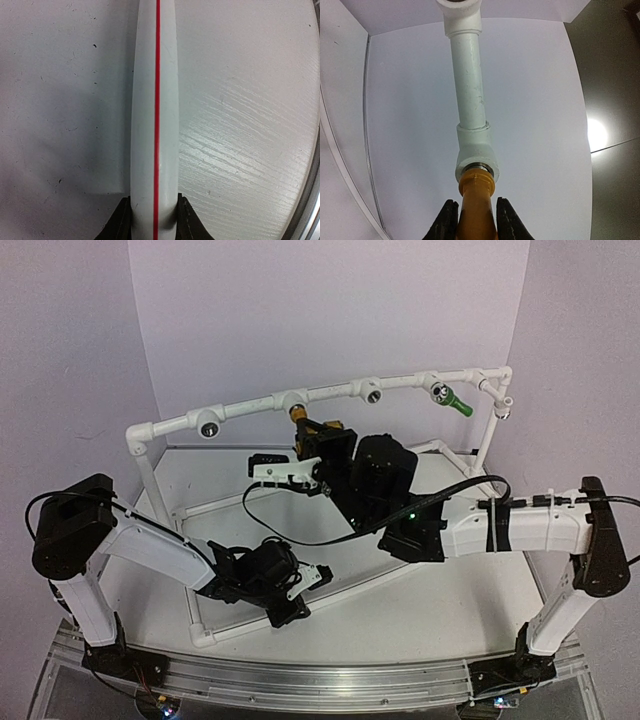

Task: Install the water faucets
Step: Screw the water faucet onto the adaptor.

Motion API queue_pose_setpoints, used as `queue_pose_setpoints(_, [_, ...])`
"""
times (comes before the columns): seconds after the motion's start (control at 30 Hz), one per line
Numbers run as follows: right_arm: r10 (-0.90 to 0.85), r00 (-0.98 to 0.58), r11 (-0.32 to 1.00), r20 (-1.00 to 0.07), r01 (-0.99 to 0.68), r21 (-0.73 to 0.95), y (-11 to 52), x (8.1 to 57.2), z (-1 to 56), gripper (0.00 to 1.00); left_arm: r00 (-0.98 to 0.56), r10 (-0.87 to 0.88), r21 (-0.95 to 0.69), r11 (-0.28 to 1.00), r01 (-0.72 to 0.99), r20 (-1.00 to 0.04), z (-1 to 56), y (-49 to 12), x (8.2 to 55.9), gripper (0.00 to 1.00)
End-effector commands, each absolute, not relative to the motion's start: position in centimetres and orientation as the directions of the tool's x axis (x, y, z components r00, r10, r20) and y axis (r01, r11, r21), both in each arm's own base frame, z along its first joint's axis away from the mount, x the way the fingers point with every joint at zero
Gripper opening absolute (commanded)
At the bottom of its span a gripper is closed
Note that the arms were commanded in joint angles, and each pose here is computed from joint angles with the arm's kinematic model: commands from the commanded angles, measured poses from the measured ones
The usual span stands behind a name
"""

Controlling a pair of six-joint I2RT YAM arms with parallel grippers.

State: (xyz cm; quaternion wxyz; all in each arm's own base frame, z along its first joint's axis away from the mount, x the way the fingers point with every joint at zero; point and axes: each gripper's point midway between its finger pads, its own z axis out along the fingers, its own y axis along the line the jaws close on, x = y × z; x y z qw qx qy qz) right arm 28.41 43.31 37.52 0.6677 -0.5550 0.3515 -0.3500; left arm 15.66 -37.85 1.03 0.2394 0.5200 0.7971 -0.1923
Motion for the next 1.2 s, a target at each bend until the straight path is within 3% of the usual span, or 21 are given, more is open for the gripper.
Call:
queue_pose_setpoints(0.0, [-0.840, 0.515, 0.247, -0.172, 0.080, -0.966, 43.1, 29.0, 40.3, 0.00, -0.350, 0.813, -0.080, 0.355, 0.931, -0.466, -3.7, -35.4, 13.7, 0.00])
queue_pose_setpoints(0.33, [-0.822, 0.509, 0.304, -0.256, 0.012, -0.953, 42.1, 30.2, 40.3, 0.00, -0.348, 0.817, -0.099, 0.343, 0.934, -0.460, -4.0, -35.5, 13.3, 0.00])
queue_pose_setpoints(0.73, [-0.744, 0.477, 0.482, -0.469, -0.105, -0.870, 40.7, 30.6, 40.7, 0.00, -0.332, 0.828, -0.138, 0.303, 0.943, -0.451, -4.0, -36.0, 12.0, 0.00])
queue_pose_setpoints(1.17, [-0.730, 0.458, 0.522, -0.506, -0.103, -0.847, 42.2, 31.7, 38.9, 0.00, -0.331, 0.823, -0.138, 0.302, 0.943, -0.463, -3.5, -36.0, 12.0, 0.00])
